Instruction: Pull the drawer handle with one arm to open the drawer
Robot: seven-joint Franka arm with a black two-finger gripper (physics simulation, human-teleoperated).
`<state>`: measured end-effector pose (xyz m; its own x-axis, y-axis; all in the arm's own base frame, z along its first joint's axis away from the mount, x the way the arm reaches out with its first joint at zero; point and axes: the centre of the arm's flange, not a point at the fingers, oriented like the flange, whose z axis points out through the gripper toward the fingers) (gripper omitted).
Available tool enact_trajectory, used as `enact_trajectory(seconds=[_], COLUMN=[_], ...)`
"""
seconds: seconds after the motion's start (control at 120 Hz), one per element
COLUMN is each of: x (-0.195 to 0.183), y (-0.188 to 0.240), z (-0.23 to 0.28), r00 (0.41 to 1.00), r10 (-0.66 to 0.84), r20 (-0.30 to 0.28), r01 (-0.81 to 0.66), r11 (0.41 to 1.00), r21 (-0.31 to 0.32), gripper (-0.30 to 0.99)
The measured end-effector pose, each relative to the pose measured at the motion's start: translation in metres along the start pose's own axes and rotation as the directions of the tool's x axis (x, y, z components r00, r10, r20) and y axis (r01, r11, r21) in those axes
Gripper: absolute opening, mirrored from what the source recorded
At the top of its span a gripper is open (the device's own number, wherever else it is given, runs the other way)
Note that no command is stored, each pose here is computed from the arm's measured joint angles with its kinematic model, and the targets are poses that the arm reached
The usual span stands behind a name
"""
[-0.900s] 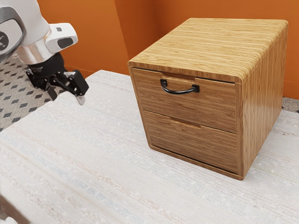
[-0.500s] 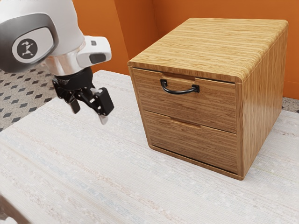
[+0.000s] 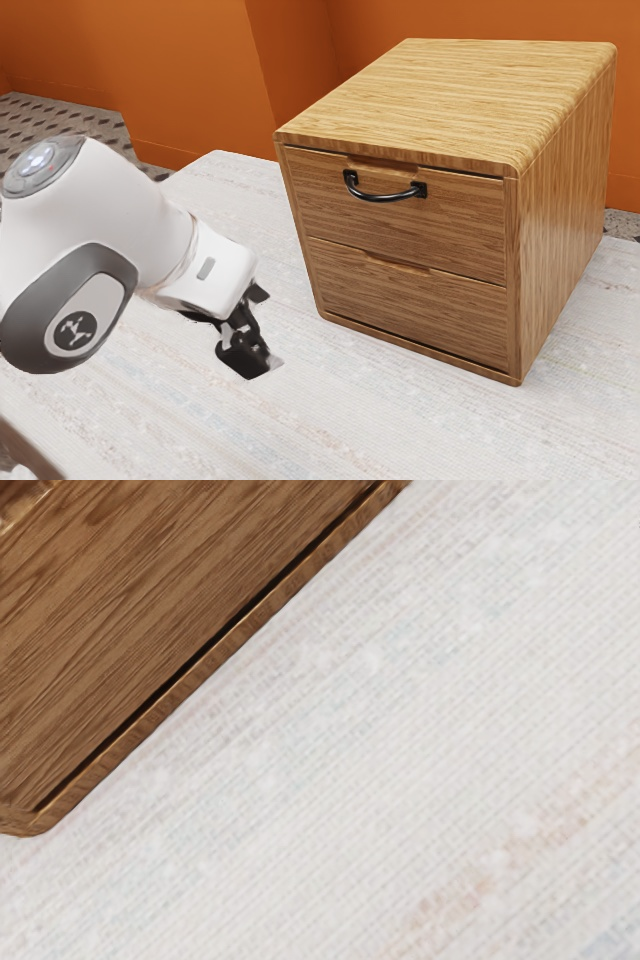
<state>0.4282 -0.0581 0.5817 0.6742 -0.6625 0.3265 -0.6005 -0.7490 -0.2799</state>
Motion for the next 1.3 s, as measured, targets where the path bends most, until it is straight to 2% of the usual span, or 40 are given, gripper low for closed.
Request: enact_trajectory(seconds=[0.15,0.333,0.558,0.658,0.925,1.3], x=[0.015,0.031,0.088,0.103,0.117,0.113], y=[-0.009,-0.021,-0.061,-0.065,-0.064,-0.063], z=[-0.021,-0.036,-0.007,-0.003,0.020,0.024], r00=[0.967,0.897,0.824,0.792,0.731,0.692], r10=[0.238,0.432,0.559,0.604,0.680,0.720], r20=[-0.092,-0.099,-0.090,-0.086,-0.064,-0.045], r01=[-0.225,-0.400,-0.525,-0.568,-0.649,-0.692], r11=[0.966,0.885,0.813,0.781,0.721,0.680], r21=[0.128,0.236,0.251,0.260,0.244,0.240], gripper=[0.69,0.69,0.69,0.69,0.69,0.68])
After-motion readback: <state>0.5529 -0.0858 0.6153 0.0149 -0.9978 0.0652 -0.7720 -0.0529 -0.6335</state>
